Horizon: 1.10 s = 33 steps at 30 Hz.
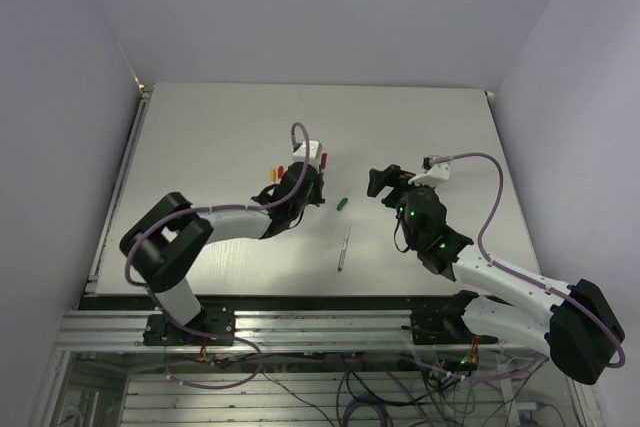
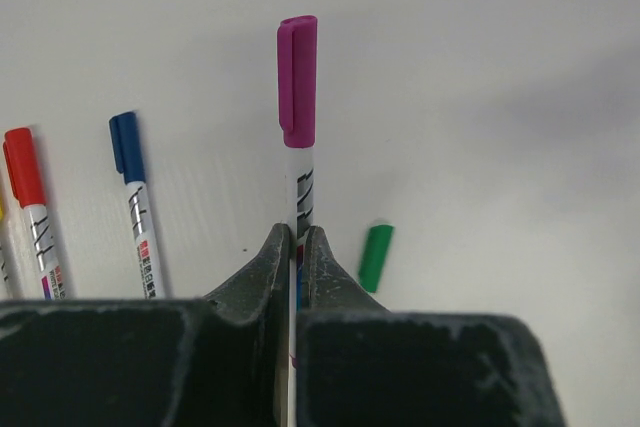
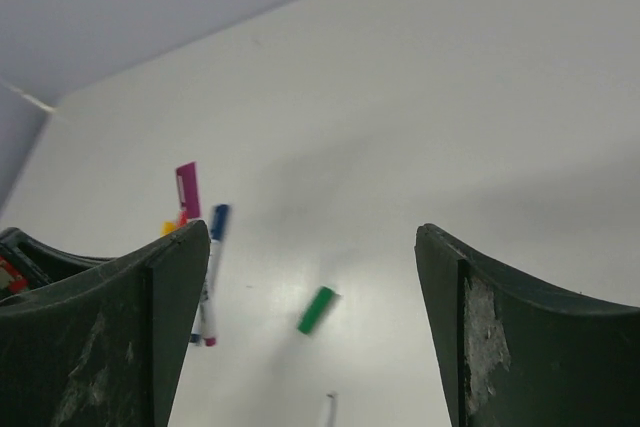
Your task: Insert the pens into the pen caps
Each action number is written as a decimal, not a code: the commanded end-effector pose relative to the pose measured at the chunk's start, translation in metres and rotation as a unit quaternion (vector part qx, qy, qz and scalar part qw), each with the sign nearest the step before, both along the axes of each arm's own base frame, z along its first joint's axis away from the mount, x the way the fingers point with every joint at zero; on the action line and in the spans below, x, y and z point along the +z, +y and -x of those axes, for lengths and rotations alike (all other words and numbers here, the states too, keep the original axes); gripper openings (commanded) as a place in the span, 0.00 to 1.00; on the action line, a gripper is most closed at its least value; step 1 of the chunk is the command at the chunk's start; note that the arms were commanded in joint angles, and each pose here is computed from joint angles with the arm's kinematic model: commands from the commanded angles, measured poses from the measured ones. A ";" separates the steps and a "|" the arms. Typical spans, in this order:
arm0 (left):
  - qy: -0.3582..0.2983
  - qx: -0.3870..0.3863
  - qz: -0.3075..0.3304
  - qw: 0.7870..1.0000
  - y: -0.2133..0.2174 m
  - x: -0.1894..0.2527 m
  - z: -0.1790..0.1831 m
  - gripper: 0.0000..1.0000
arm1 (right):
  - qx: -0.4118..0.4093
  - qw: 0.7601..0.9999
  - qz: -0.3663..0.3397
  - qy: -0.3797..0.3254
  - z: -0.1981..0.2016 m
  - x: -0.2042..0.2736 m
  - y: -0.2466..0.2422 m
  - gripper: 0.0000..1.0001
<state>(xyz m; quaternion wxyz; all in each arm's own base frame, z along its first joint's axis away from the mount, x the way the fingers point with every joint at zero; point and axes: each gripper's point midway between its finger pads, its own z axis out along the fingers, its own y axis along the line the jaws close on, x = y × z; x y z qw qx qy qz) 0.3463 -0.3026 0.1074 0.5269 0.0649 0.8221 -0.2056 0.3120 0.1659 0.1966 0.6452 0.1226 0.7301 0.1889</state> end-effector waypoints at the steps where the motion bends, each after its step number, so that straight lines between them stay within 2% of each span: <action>1: 0.014 0.033 -0.050 0.998 0.008 -0.021 -0.020 0.07 | -0.067 0.997 0.028 0.039 0.001 -0.020 -0.028 0.83; 9: 0.056 0.055 -0.072 0.994 0.017 -0.057 -0.041 0.07 | -0.075 0.996 0.036 0.041 0.005 -0.026 -0.034 0.80; 18: 0.077 0.062 -0.073 0.992 0.019 -0.076 -0.047 0.15 | -0.076 0.995 0.045 0.051 0.005 -0.034 -0.035 0.80; 20: 0.079 0.065 -0.073 0.992 0.020 -0.078 -0.047 0.19 | -0.076 0.995 0.046 0.052 0.005 -0.036 -0.035 0.80; 24: 0.081 0.064 -0.066 0.992 0.019 -0.078 -0.047 0.34 | -0.074 0.995 0.049 0.054 0.005 -0.039 -0.034 0.79; 28: 0.074 0.063 -0.060 0.993 0.018 -0.071 -0.048 0.44 | -0.072 0.995 0.050 0.056 0.005 -0.041 -0.033 0.79; 33: 0.054 0.057 -0.053 0.996 0.017 -0.050 -0.049 0.46 | -0.072 0.995 0.049 0.055 0.005 -0.041 -0.033 0.79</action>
